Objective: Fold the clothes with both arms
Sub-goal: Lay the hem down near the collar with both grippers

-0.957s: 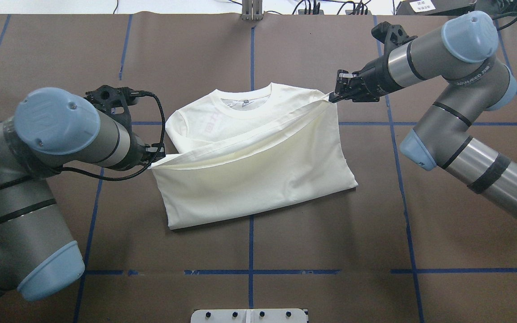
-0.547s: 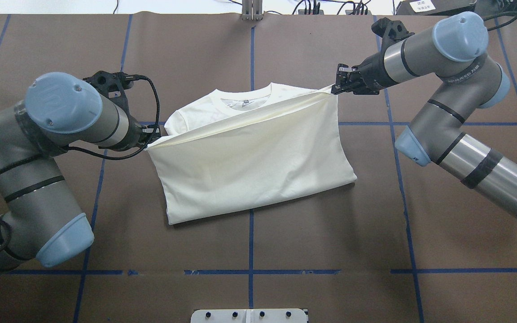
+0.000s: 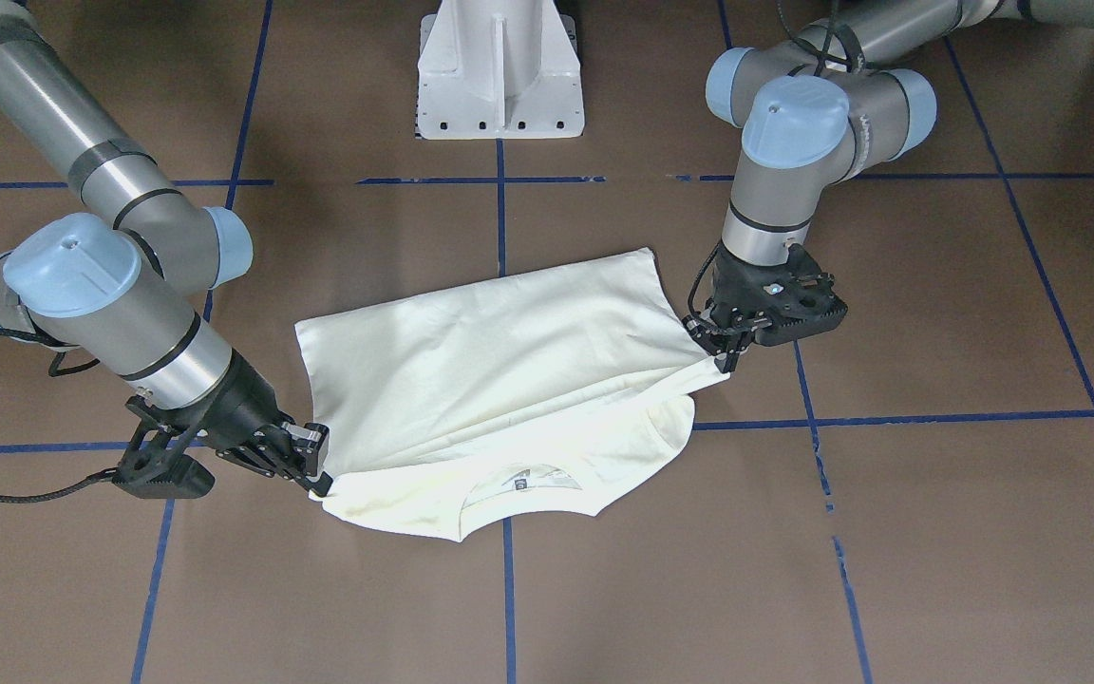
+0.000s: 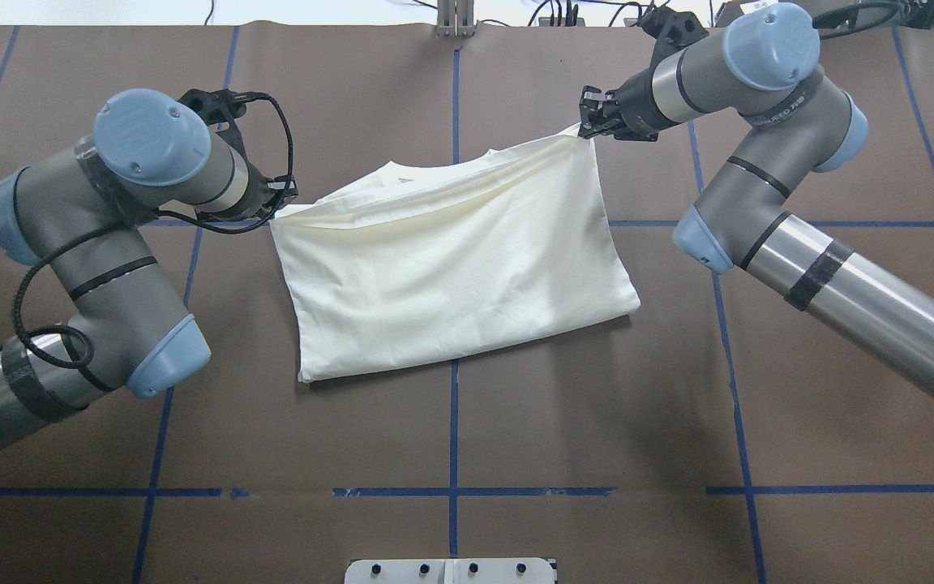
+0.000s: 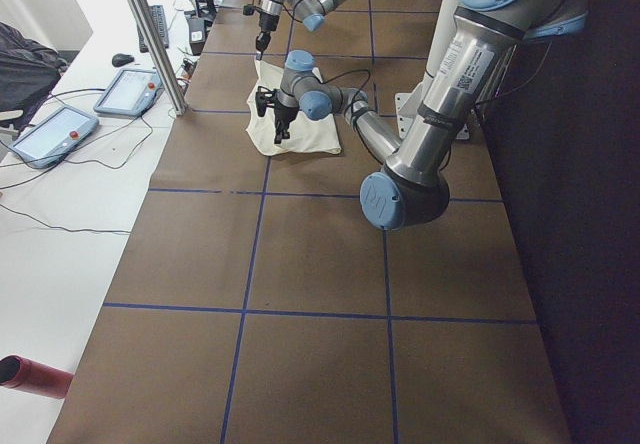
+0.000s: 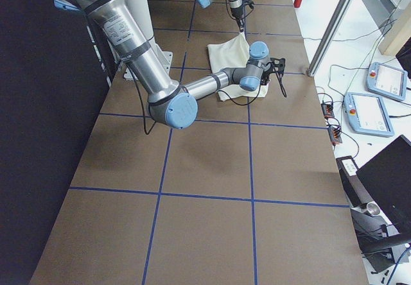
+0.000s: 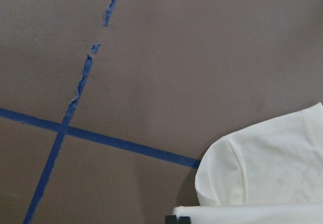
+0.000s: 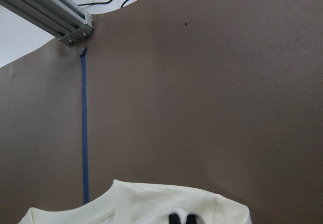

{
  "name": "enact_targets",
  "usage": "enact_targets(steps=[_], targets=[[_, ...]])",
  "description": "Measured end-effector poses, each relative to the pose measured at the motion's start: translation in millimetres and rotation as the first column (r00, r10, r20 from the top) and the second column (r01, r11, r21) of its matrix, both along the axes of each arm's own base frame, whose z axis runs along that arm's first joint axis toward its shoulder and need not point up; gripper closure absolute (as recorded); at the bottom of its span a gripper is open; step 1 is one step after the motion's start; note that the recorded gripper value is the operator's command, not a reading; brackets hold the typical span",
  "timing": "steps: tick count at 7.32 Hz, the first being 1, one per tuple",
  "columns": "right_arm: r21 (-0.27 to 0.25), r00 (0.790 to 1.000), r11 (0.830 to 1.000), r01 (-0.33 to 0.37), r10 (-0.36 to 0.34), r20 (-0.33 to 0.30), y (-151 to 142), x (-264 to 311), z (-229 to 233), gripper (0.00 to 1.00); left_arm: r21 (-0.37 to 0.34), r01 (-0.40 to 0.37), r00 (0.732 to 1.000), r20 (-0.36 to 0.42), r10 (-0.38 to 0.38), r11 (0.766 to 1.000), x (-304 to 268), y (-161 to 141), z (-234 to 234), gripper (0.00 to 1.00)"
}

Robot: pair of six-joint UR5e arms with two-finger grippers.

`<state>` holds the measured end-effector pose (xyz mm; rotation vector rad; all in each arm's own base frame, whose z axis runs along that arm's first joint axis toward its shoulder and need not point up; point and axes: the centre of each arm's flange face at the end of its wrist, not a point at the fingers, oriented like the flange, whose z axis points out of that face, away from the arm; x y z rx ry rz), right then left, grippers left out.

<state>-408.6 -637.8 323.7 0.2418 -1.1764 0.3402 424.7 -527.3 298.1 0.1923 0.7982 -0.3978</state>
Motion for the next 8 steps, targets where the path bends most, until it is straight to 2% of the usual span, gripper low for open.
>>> enact_targets(steps=[5, 8], targets=[[-0.001, 0.997, 1.0, -0.011, 0.011, -0.079, -10, -12, 36, 1.0, -0.027, 0.035, 0.999, -0.014, -0.036, 0.999, 23, -25, 20, 1.0], [-0.003, 0.995, 1.0, -0.016, 0.016, -0.098, -8, -21, 44, 1.0, -0.037, 0.046, 0.999, -0.011, -0.047, 0.998, 28, -33, 20, 1.0]])
